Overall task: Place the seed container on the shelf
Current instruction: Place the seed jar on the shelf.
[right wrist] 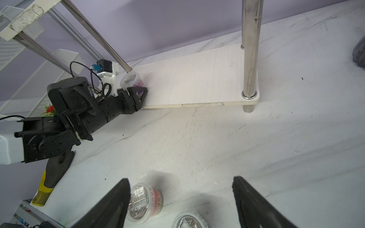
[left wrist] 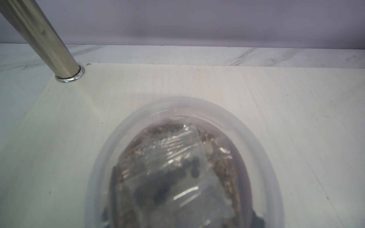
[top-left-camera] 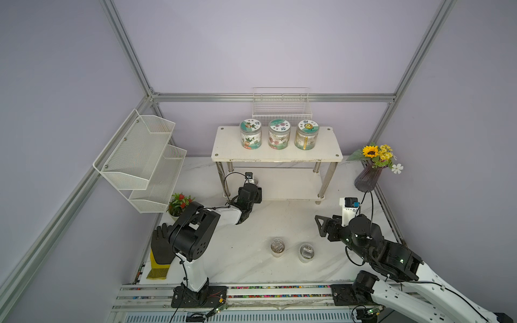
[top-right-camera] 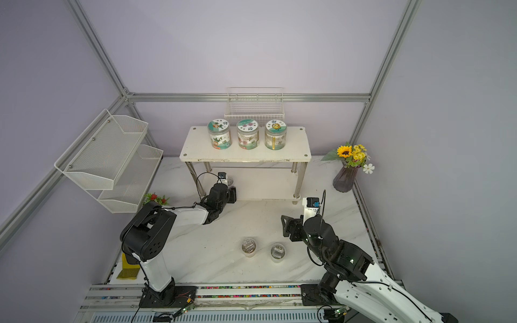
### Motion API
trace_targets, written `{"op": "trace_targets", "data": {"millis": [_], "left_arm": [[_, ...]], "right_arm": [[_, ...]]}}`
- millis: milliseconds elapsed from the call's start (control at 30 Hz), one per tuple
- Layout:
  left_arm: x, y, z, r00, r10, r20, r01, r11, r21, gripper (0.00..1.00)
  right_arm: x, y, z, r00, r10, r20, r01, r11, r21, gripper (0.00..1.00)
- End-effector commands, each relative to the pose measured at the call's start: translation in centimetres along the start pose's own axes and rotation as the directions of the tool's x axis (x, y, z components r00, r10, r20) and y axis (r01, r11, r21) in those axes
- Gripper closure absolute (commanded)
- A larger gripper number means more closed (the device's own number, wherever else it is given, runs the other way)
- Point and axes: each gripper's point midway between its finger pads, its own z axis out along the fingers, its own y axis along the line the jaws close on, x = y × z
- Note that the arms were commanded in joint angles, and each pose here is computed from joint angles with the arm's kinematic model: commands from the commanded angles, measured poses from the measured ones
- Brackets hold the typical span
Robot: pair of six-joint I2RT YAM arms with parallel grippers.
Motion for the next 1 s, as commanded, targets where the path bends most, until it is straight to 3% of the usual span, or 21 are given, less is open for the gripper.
{"op": "trace_targets", "data": {"millis": [0, 967], "left_arm": [[0.5, 0.7, 0.2, 1.0, -0.018, -0.012, 0.018, 1.0, -0.025, 0.32], [2.5, 1.2, -0.5, 0.998, 0.007, -0.068, -0.009, 1.0, -0.026, 0.17]], "right_arm": [[0.5, -0.7, 0.1, 1.0, -0.001, -0.004, 0.001, 1.0, 0.024, 0.16], [0.2, -0.2, 0.2, 1.0, 0.0, -0.001, 0.001, 1.0, 0.013, 0.16]]}}
